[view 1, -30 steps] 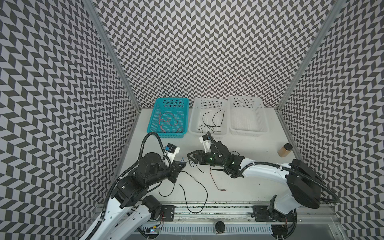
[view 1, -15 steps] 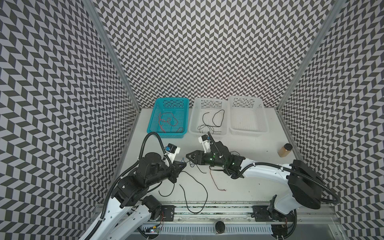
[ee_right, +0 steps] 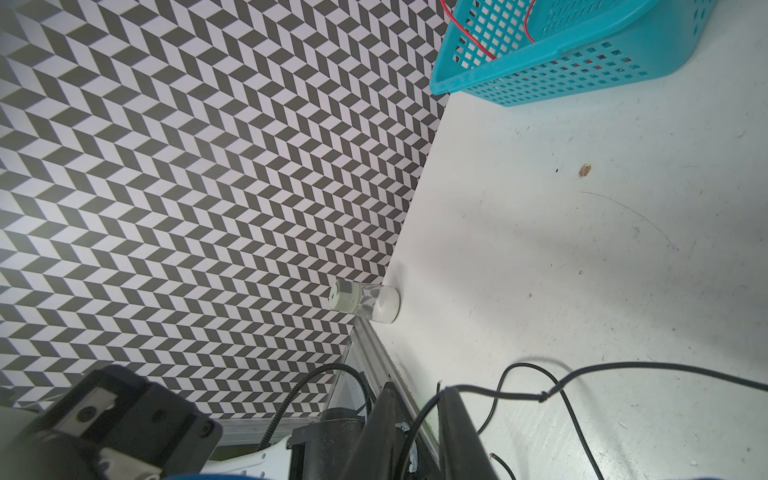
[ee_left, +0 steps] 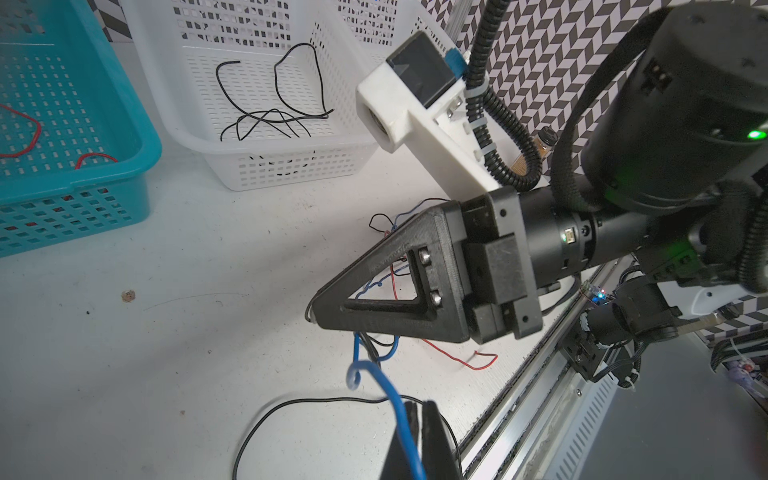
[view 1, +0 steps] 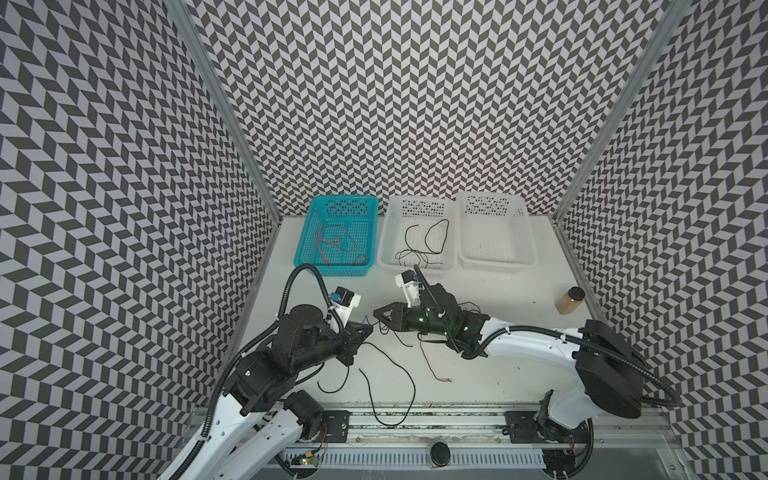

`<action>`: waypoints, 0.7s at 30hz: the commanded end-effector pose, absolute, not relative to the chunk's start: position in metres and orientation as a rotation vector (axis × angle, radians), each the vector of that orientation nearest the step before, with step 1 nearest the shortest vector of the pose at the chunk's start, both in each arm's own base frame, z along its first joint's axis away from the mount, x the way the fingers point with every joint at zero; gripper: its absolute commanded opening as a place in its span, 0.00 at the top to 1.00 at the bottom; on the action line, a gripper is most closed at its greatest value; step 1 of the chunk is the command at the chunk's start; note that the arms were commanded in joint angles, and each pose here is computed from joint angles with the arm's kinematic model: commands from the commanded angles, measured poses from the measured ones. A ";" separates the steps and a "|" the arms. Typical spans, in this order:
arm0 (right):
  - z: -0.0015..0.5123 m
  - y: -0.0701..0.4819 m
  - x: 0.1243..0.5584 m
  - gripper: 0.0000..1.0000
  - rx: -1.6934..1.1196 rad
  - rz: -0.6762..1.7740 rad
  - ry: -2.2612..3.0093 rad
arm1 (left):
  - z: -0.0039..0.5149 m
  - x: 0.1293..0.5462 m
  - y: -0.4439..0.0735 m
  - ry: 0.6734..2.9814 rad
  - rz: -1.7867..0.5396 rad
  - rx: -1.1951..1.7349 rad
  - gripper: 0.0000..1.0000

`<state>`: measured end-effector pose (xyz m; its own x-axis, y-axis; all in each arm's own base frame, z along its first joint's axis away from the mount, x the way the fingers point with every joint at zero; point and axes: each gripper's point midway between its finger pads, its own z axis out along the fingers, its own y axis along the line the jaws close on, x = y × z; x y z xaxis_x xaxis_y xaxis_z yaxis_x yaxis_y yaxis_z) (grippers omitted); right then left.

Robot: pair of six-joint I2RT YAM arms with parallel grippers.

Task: Untangle the cables

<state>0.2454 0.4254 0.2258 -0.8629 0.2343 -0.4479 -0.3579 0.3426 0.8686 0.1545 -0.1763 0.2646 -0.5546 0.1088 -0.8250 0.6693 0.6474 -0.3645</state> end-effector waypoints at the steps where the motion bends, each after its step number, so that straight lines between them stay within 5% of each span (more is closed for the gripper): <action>1: 0.238 0.430 0.245 0.85 -0.125 1.583 2.056 | 0.269 0.153 -0.176 2.024 -0.862 0.626 1.00; 9: 0.240 0.416 0.247 1.00 -0.106 1.530 2.045 | 0.268 0.153 -0.176 2.026 -0.861 0.625 1.00; 21: 0.294 0.306 0.265 1.00 0.025 1.264 1.921 | 0.254 0.166 -0.173 2.117 -0.789 0.576 1.00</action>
<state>0.2603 0.3429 0.2702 -0.7575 0.3694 -0.5382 -0.3802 0.4206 0.8238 0.1601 -0.1776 0.2565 -0.5760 0.1245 -0.8079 0.6522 0.6659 -0.3623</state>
